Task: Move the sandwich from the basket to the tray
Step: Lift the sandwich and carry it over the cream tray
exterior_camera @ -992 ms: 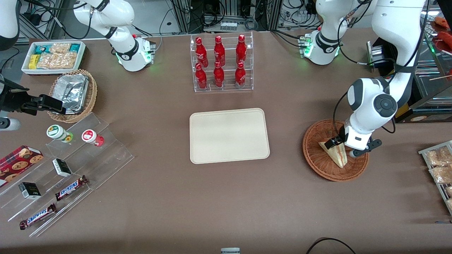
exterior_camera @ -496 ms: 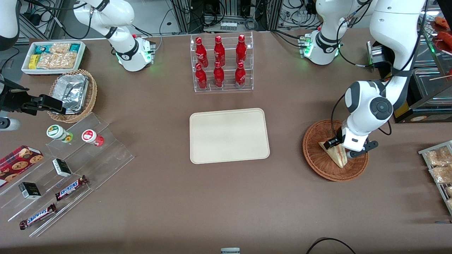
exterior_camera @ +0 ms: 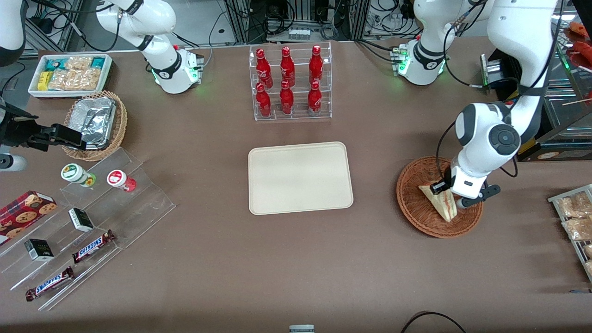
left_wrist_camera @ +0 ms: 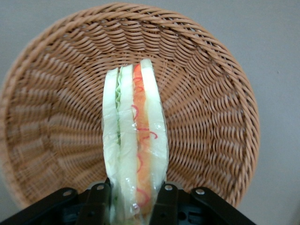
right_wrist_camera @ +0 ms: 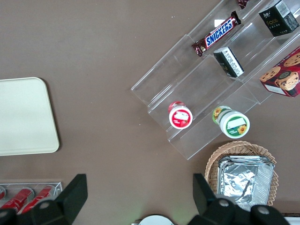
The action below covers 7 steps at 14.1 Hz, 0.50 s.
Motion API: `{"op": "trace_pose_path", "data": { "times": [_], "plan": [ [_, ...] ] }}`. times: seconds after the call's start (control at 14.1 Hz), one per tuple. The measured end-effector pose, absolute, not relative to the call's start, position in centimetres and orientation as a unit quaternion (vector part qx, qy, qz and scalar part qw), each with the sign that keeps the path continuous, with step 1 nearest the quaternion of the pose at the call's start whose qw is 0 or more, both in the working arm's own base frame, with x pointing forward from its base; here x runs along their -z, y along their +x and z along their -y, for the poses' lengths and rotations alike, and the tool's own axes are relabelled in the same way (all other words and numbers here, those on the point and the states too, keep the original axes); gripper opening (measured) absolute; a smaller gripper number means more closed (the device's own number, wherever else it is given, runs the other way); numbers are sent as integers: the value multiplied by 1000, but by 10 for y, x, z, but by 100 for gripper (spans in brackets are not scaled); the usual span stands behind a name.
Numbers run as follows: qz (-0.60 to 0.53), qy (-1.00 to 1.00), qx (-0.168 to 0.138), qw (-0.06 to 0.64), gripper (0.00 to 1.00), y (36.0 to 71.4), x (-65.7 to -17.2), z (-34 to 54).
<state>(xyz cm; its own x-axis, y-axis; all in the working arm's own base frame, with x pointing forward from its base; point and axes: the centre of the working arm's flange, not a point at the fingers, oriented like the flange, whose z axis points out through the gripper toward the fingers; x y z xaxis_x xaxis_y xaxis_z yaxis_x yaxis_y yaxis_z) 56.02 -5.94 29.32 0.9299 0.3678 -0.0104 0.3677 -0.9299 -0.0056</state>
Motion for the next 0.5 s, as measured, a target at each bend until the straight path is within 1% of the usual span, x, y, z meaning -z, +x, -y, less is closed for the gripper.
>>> {"op": "trace_pose_path", "data": {
  "times": [0.14, 0.21, 0.35, 0.5],
  "plan": [
    [165, -986, -25, 14, 20, 570, -343, 80],
    [152, -988, -27, 15, 18, 576, -370, 95],
    [130, -991, -25, 12, 18, 582, -413, 132],
    [116, -993, -19, 4, 18, 580, -435, 172]
  ]
}}
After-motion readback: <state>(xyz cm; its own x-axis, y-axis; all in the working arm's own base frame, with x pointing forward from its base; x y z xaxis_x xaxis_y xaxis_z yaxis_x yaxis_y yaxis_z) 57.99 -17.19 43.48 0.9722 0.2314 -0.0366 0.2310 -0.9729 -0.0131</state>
